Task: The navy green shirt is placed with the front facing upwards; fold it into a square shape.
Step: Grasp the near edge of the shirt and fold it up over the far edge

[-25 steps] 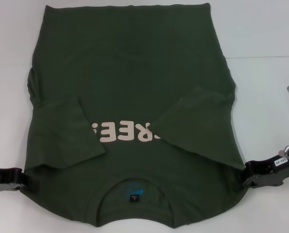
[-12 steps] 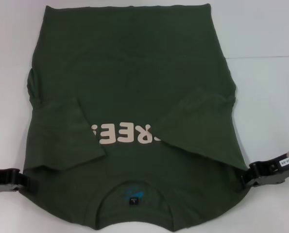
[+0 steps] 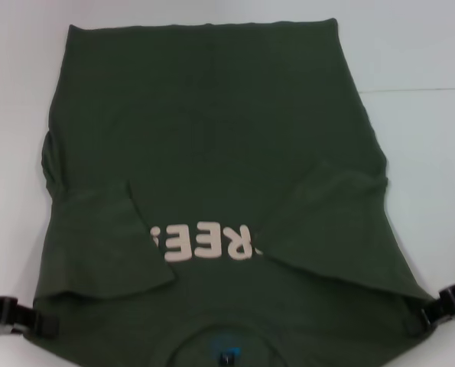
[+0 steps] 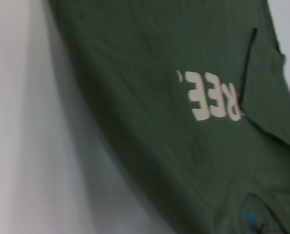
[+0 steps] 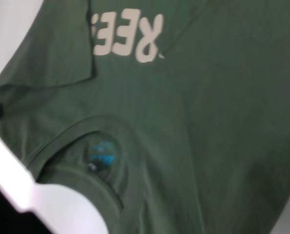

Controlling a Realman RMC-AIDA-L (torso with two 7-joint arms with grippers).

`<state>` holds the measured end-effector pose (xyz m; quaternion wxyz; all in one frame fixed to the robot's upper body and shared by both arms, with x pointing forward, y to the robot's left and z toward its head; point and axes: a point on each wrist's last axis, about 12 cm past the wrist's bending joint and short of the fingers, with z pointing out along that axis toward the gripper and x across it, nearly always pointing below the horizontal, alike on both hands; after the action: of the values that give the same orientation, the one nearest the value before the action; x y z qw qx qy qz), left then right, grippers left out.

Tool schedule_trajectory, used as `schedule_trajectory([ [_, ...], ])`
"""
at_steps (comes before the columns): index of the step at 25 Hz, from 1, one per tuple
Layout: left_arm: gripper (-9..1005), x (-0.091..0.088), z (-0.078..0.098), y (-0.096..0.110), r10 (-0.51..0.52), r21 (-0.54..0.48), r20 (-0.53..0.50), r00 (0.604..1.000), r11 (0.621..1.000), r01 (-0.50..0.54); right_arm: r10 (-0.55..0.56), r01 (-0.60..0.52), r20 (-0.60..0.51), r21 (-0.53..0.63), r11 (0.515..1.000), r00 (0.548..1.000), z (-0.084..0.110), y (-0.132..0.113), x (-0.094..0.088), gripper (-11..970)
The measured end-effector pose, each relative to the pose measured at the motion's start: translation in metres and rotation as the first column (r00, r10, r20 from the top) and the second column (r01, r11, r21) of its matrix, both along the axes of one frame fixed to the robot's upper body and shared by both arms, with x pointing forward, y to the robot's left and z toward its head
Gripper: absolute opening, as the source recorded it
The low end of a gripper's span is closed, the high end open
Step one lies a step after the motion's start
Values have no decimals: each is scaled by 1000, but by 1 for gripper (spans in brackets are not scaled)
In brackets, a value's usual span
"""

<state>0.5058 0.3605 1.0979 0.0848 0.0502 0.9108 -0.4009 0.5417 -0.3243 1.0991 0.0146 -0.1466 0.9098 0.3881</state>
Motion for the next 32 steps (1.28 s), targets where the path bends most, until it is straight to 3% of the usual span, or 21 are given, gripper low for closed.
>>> schedule_trajectory([
  [9,110,-28,-3,-5,-86,-116,-68,994,990,78,86,-84,-51,37,996,995,-2,-4,-19,21],
  [15,113,-43,-10,-5,-83,-146,-103,991,987,68,97,-93,-57,63,994,994,-2,-7,-26,21],
  [24,117,-37,-7,-5,-61,-162,-55,997,985,51,77,-75,-21,85,994,997,0,-7,-22,22],
  [32,120,-19,3,9,112,-206,104,988,975,-89,-106,90,87,172,981,990,13,-24,-9,22],
])
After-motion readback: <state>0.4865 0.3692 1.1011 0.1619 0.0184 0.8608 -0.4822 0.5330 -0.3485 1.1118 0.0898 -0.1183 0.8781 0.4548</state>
